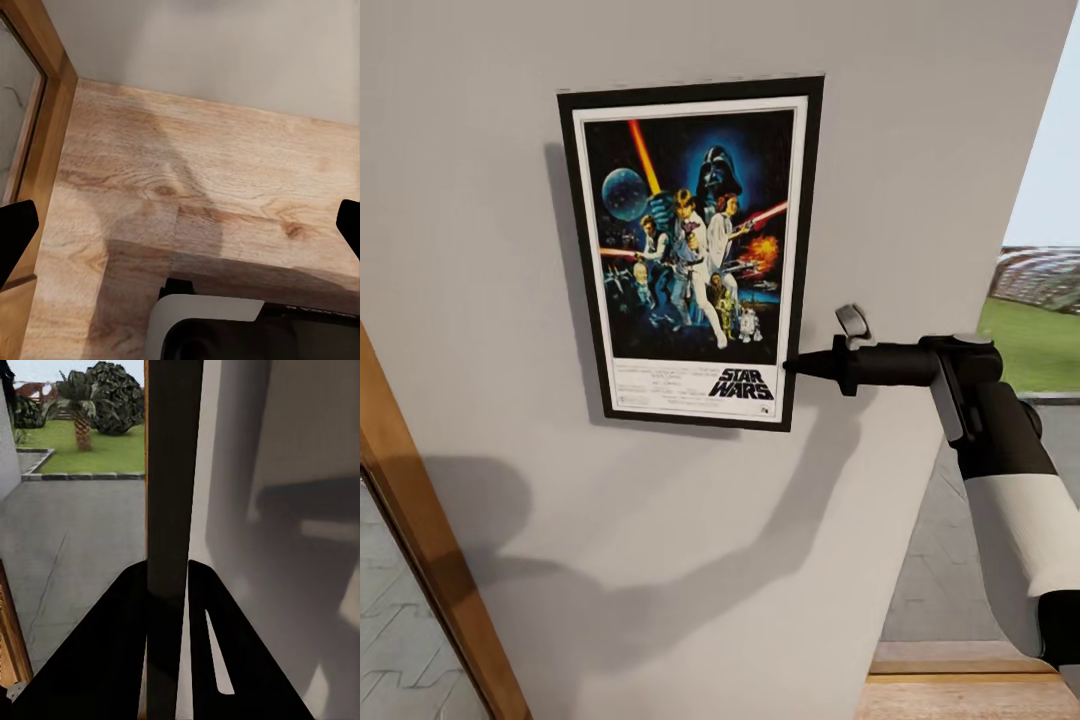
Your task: Pick up the poster from the kitchen countertop and hang it on one of the wall nails in the kitchen.
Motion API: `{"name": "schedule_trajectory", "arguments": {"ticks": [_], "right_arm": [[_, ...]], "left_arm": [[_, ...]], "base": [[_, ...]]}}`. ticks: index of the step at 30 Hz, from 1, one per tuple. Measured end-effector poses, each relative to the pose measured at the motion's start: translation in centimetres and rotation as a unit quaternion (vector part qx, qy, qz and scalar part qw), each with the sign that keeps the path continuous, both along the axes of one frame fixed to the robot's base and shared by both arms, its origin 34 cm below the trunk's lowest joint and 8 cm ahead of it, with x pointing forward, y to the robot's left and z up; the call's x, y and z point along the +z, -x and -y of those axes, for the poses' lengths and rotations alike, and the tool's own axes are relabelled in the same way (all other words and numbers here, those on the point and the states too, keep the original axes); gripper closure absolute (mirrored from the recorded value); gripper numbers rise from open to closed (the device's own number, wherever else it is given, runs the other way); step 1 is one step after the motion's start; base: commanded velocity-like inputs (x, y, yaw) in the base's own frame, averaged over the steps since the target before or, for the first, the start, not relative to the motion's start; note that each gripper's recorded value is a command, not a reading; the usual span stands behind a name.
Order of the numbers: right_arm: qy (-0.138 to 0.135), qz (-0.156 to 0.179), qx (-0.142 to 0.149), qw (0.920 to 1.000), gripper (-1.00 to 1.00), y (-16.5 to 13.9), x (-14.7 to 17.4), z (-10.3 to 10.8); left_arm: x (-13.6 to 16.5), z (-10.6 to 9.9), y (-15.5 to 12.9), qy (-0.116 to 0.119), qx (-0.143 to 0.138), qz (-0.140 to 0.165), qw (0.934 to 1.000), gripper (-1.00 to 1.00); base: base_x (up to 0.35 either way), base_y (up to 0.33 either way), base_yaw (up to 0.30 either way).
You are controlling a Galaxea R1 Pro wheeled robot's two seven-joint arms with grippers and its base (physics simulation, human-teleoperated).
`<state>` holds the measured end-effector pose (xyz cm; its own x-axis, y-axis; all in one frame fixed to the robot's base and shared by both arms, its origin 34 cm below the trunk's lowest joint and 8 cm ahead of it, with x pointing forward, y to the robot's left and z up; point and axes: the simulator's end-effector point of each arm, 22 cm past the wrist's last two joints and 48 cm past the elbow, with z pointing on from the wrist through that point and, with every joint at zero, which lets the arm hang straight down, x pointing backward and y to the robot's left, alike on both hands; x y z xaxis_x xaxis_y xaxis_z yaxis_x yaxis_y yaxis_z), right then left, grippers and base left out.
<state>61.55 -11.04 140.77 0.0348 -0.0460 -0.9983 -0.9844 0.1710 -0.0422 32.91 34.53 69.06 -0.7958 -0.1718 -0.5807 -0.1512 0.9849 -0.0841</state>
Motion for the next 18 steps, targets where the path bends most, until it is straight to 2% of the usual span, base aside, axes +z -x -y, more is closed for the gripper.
{"name": "schedule_trajectory", "arguments": {"ticks": [18], "right_arm": [[0.003, -0.009, -0.005, 0.9999, 1.0, -0.14, -0.96, 0.56]], "left_arm": [[0.0, 0.0, 0.0, 0.0, 0.0, 0.0, 1.0, -1.0]], "base": [[0.0, 0.0, 0.0]]}}
